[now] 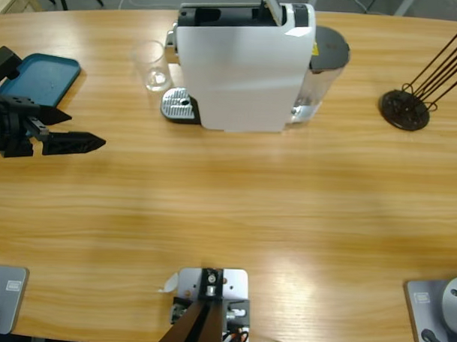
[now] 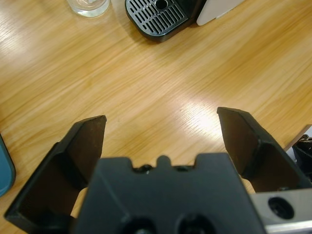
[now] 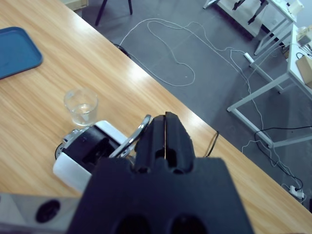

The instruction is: Pour coffee

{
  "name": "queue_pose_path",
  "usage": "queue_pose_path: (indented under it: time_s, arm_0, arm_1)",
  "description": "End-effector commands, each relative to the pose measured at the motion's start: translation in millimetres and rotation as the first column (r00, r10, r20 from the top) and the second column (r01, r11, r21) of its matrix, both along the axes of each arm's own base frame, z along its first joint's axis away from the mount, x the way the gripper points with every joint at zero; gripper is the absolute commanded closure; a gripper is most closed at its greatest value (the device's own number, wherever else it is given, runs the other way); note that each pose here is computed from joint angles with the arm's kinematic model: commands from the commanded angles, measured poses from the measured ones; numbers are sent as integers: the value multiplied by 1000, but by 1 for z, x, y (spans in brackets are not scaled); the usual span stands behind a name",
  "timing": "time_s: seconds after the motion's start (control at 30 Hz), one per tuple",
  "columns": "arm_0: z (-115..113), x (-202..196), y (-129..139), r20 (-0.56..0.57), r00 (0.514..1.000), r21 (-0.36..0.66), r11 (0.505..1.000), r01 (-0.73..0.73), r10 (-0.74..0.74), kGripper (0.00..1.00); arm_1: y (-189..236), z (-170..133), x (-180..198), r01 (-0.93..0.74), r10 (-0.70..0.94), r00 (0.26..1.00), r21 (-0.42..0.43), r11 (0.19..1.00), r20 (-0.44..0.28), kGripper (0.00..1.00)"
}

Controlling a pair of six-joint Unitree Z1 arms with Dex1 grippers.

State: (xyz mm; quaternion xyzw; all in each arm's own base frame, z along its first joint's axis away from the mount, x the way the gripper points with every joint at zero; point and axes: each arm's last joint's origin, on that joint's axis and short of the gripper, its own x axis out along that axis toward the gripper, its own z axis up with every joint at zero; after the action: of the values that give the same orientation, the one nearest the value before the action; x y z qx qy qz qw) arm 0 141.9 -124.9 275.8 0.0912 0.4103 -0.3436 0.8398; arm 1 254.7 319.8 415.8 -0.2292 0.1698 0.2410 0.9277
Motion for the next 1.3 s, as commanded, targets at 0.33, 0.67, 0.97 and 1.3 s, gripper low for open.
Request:
queue_pose_path:
  time_s: [0.33,0.67,0.97,1.3]
  arm_0:
    - [-15,0,-1,-48,999,37,999,8,-6,4]
    - [-15,-1,-1,-46,999,35,999,7,-6,4]
    - [-14,-2,0,-44,999,34,999,7,-6,4]
    - [-14,-2,0,-49,999,32,999,11,-9,4]
  arm_1:
    - [58,-111,7,-138,111,954,-80,987,-278,1000]
    - [63,-152,8,-132,103,933,-62,989,-344,1000]
    - [55,-176,2,-120,93,921,-50,992,-379,1000]
    - [43,-196,-5,-104,78,916,-44,994,-394,1000]
